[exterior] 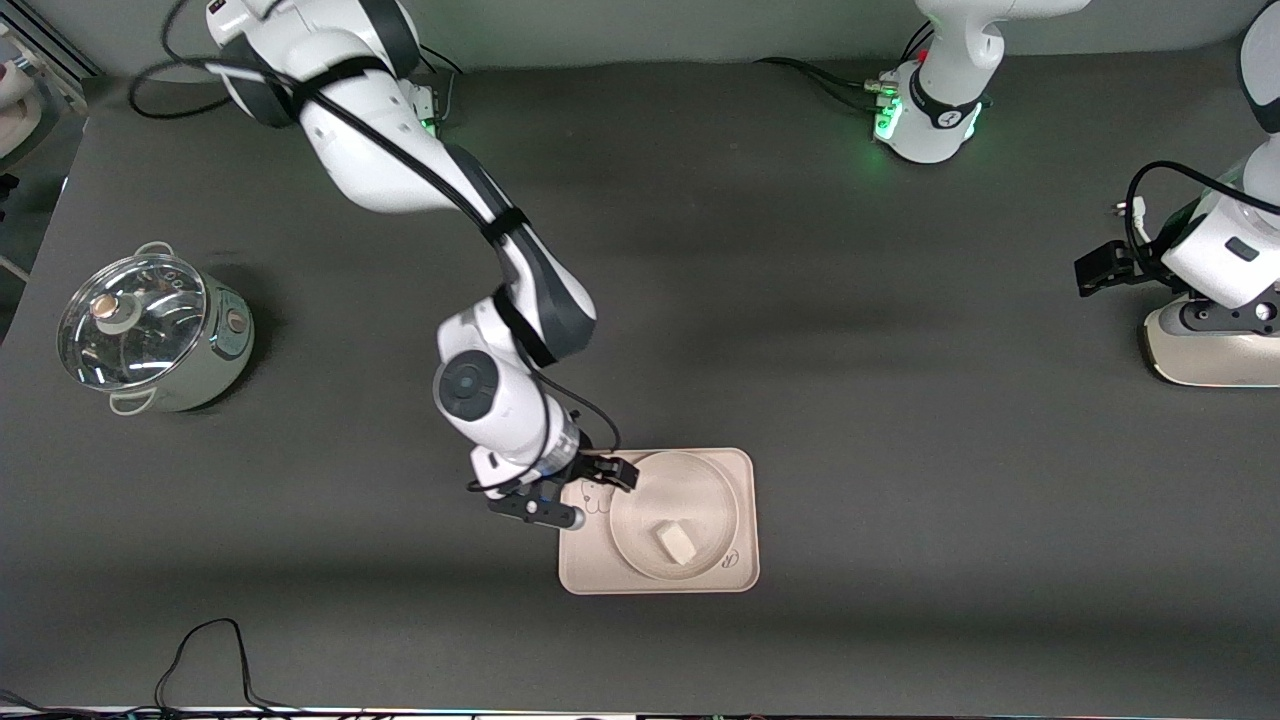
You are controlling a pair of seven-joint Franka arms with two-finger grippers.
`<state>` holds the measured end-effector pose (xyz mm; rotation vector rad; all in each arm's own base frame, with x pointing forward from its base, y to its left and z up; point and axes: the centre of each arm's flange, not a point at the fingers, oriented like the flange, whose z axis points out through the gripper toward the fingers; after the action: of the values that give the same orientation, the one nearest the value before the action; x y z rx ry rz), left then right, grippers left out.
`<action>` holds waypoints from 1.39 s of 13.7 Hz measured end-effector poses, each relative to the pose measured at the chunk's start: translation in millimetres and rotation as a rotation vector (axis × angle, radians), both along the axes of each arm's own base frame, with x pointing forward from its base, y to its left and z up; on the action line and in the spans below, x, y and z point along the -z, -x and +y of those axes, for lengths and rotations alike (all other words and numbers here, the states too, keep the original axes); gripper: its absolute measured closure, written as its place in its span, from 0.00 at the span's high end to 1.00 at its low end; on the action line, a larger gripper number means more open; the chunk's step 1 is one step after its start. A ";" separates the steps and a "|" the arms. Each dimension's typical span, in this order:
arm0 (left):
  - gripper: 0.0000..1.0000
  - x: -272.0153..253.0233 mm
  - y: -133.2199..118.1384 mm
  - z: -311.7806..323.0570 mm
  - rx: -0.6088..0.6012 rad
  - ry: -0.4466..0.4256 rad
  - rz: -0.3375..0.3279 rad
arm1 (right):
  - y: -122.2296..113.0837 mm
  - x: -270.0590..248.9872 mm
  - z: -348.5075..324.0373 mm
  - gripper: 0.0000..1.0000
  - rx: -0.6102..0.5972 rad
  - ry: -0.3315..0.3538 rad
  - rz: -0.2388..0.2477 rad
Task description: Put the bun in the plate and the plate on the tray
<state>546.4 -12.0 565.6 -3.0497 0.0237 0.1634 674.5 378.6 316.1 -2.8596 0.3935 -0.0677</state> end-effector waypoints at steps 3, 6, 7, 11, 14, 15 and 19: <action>1.00 -1.3 -1.4 1.8 -0.003 0.000 -0.009 | 11.0 -110.7 -76.1 1.00 0.012 0.052 0.075; 1.00 -2.3 -2.2 2.0 -0.005 0.000 -0.011 | 55.2 -204.6 -147.4 1.00 -0.074 0.113 0.119; 1.00 -2.6 -2.3 2.0 -0.006 0.000 -0.012 | 69.3 -225.3 -175.4 1.00 -0.124 0.122 0.116; 1.00 -3.1 -2.4 2.1 -0.009 -0.001 -0.013 | 103.8 -268.3 -298.7 1.00 -0.300 0.175 0.114; 1.00 -3.1 -2.5 2.0 -0.009 -0.001 -0.013 | 107.1 -274.4 -358.6 1.00 -0.351 0.193 0.106; 1.00 -3.1 -2.5 2.0 -0.009 -0.001 -0.013 | 107.0 -274.3 -372.5 1.00 -0.350 0.202 0.106; 1.00 -3.1 -2.5 2.0 -0.010 -0.001 -0.014 | 111.3 -280.4 -391.1 1.00 -0.333 0.226 0.105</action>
<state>548.9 -10.0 568.7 -3.0504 0.0079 0.1434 563.2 -12.5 596.6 -3.1176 -0.0819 0.1066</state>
